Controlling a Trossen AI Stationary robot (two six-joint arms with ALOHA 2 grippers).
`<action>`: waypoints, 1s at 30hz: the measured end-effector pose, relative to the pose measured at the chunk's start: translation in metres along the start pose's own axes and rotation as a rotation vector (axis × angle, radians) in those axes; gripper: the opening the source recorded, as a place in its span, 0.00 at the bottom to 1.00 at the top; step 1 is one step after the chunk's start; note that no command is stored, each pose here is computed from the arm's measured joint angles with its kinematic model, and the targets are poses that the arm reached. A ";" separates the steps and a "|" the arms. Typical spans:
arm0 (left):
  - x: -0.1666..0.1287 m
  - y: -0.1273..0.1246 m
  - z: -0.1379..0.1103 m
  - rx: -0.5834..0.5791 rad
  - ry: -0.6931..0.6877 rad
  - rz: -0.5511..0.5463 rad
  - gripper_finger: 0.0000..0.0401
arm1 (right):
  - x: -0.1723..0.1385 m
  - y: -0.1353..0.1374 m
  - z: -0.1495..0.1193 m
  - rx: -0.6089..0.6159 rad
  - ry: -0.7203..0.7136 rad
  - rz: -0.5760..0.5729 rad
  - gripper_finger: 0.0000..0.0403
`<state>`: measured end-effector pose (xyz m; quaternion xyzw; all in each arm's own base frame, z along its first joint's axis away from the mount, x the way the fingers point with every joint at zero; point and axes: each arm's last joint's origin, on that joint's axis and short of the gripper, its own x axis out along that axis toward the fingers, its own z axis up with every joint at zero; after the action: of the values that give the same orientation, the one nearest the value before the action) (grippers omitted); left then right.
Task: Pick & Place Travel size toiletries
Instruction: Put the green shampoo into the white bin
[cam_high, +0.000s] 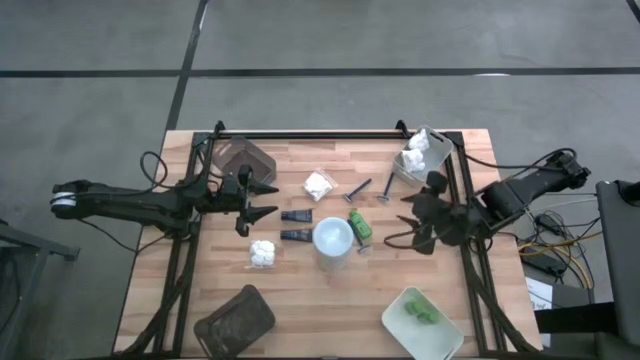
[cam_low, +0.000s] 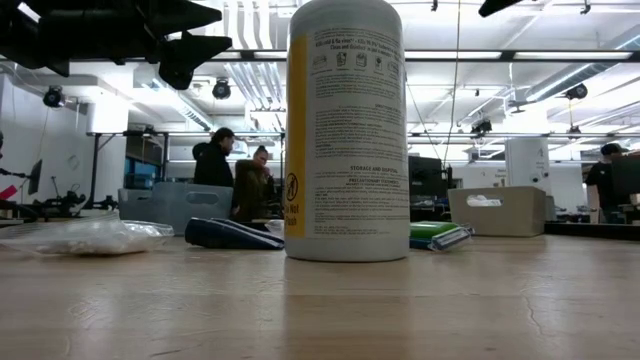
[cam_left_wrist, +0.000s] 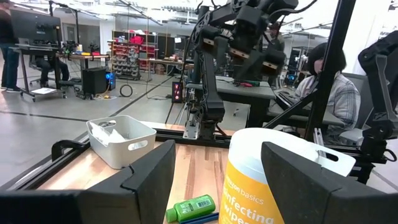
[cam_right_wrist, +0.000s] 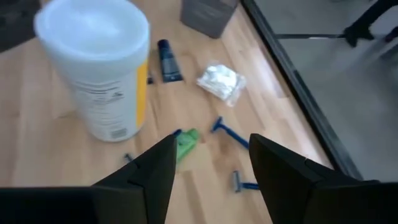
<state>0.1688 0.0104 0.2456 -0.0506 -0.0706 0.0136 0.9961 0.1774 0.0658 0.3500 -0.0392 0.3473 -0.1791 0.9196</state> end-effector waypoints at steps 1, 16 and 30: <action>0.000 0.000 0.000 0.000 0.000 0.000 0.61 | 0.000 -0.004 -0.001 0.000 0.000 -0.009 0.48; 0.000 0.000 0.000 0.000 0.000 0.000 0.61 | 0.044 -0.029 -0.030 0.124 -0.198 0.111 0.53; 0.000 0.000 0.000 0.000 0.000 0.000 0.61 | 0.114 -0.043 -0.021 0.482 0.009 0.199 0.65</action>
<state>0.1688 0.0105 0.2456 -0.0506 -0.0706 0.0137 0.9961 0.2295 -0.0138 0.2714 0.2161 0.3008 -0.1655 0.9140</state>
